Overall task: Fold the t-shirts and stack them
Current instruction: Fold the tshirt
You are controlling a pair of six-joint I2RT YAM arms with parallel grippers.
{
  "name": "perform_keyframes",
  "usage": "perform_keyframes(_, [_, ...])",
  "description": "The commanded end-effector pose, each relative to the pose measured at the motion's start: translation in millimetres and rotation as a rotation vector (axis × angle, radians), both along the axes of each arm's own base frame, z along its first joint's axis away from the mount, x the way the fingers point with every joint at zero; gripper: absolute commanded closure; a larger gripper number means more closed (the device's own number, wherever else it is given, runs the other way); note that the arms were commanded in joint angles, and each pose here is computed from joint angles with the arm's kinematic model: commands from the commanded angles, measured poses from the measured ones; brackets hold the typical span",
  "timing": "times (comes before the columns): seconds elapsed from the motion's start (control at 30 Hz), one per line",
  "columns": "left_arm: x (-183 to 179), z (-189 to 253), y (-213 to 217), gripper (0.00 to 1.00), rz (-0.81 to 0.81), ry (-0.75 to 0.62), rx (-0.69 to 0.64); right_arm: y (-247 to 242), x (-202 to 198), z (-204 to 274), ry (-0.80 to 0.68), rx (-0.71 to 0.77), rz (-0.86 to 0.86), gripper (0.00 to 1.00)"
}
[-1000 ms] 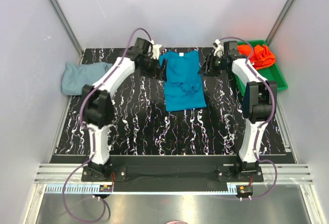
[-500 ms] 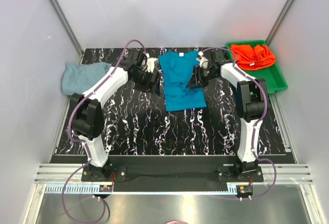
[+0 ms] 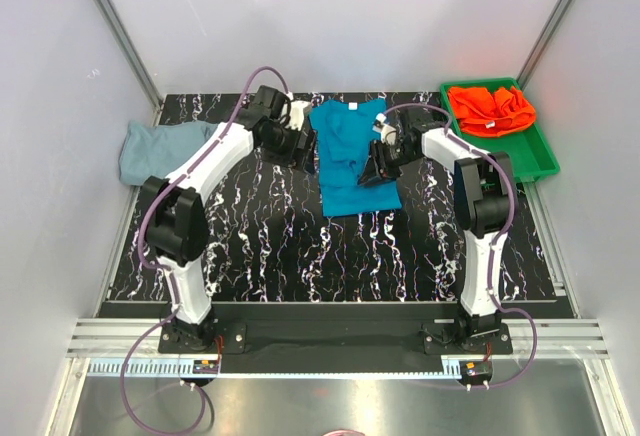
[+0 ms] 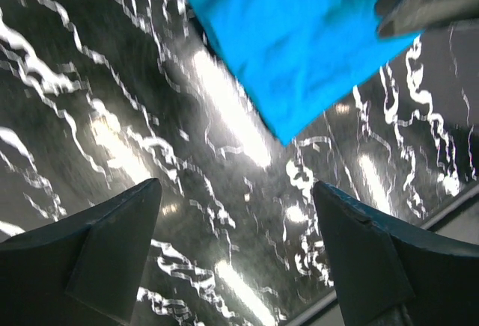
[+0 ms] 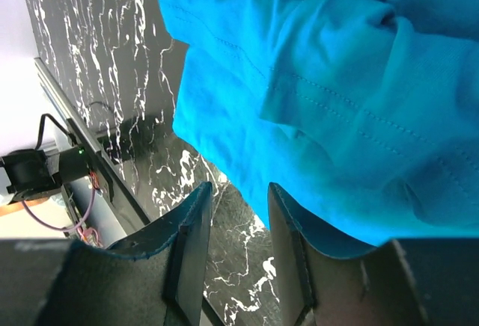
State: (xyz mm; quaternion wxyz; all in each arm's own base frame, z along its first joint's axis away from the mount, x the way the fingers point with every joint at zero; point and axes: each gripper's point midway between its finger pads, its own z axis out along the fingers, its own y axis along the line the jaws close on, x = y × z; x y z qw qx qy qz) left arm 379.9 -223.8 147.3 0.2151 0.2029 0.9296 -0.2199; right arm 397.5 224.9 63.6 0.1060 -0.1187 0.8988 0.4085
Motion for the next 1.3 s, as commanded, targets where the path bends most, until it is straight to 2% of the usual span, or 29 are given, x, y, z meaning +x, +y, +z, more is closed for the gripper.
perform_keyframes(0.0, [11.5,3.1,-23.5,0.14,-0.045,-0.031,-0.033,3.4,-0.5,-7.8,-0.006,-0.012,0.027,0.57])
perform_keyframes(0.17, [-4.5,-8.0,-56.9,0.14,-0.111,-0.001,-0.035,3.3,15.9,-23.8,-0.023,-0.039,0.025,0.57])
perform_keyframes(0.33, [-8.7,-13.7,-56.0,0.13,-0.114,0.006,-0.017,4.1,35.3,-40.8,-0.028,-0.062,0.006,0.57])
perform_keyframes(0.53, [-17.0,-19.8,-50.4,0.12,-0.112,0.02,-0.001,9.6,76.0,-26.4,-0.112,-0.052,-0.035,0.57])
perform_keyframes(0.8, [-30.2,-28.3,-47.6,0.12,-0.127,0.04,0.032,9.9,160.3,3.6,-0.31,-0.041,-0.135,0.56])
perform_keyframes(0.93, [-34.2,-33.2,-49.2,0.12,-0.135,0.052,0.038,8.5,198.1,44.3,-0.441,-0.003,-0.193,0.55])
perform_keyframes(1.1, [-29.0,-36.3,-61.3,0.11,-0.149,0.046,0.029,-6.0,198.1,70.2,-0.468,0.005,-0.211,0.53])
perform_keyframes(1.17, [-15.0,-36.4,-64.7,0.06,-0.147,0.021,0.042,-15.8,185.9,80.5,-0.464,0.001,-0.207,0.53])
perform_keyframes(1.27, [6.6,-33.6,-72.1,0.05,-0.166,-0.018,0.048,-40.4,167.7,94.3,-0.479,-0.022,-0.209,0.52])
